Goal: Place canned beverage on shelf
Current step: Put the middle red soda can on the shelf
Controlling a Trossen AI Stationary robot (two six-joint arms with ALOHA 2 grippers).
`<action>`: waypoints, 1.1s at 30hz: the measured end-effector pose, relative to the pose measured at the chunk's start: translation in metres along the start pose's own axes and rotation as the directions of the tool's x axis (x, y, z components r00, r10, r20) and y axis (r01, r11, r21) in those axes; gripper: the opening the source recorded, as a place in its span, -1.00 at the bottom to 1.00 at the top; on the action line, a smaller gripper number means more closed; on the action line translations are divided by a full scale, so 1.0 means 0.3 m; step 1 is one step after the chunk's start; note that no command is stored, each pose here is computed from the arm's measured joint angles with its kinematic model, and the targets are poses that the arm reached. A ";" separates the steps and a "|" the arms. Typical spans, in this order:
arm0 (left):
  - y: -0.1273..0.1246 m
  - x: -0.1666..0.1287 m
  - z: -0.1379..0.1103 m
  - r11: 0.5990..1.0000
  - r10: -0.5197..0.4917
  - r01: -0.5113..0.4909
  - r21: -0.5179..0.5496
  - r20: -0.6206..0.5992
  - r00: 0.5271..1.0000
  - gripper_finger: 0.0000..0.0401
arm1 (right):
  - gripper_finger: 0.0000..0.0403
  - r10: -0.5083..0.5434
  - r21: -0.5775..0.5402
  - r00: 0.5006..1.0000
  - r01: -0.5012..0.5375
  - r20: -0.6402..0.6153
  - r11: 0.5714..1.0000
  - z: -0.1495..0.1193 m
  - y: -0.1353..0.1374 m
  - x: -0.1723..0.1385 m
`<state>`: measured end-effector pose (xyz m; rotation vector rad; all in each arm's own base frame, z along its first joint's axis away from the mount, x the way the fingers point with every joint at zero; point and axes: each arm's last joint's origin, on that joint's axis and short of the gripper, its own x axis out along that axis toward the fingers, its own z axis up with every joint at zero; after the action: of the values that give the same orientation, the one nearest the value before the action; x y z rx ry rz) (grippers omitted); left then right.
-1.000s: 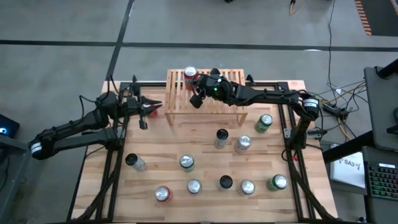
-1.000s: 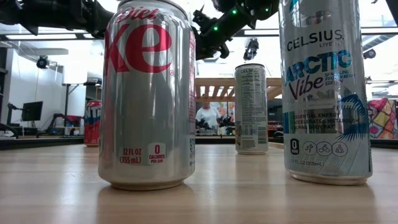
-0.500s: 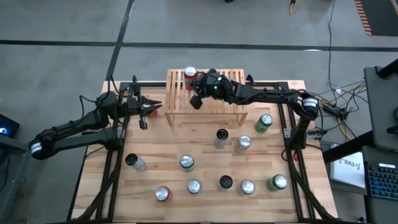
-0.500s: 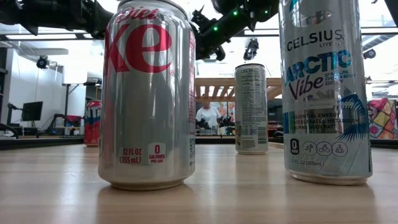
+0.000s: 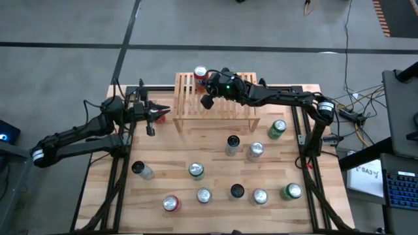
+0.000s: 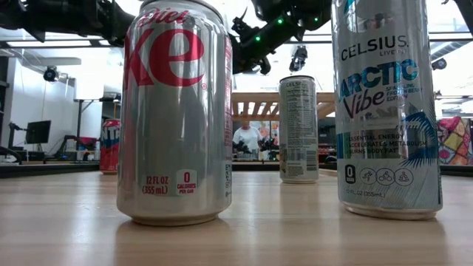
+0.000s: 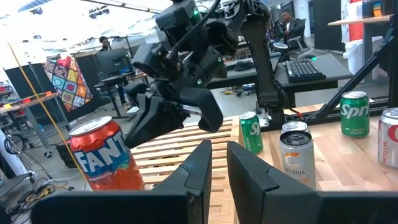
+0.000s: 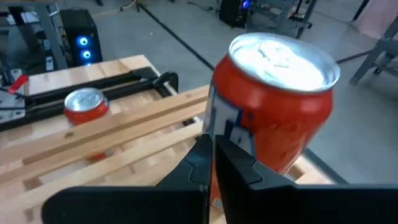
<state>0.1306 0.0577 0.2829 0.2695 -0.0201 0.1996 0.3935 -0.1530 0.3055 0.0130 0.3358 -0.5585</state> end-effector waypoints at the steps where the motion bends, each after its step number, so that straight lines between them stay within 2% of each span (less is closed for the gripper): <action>1: 0.000 0.000 0.000 1.000 0.000 0.000 0.000 0.000 1.000 -0.83 | -0.95 0.007 0.004 1.000 -0.007 -0.007 1.000 -0.002 0.005 -0.001; 8: 0.000 0.002 -0.003 1.000 -0.002 0.002 -0.002 -0.006 1.000 -0.83 | -0.95 0.023 -0.003 0.999 -0.024 -0.035 1.000 -0.021 0.029 0.007; 18: 0.000 0.002 -0.003 1.000 -0.001 0.001 -0.002 -0.005 1.000 -0.83 | -0.95 -0.017 0.012 0.999 0.017 -0.047 1.000 -0.031 -0.018 0.026; 26: 0.000 0.003 -0.003 1.000 -0.002 0.002 -0.006 -0.006 1.000 -0.83 | -0.95 0.011 -0.016 0.999 -0.012 -0.040 1.000 -0.036 0.017 0.029; 33: 0.000 0.003 -0.002 1.000 -0.001 0.001 -0.005 -0.004 1.000 -0.83 | -0.95 -0.028 -0.013 1.000 0.028 -0.010 1.000 -0.032 -0.031 0.047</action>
<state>0.1314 0.0581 0.2823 0.2638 -0.0165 0.1989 0.3969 -0.1671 0.2928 -0.0016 0.3499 -0.5845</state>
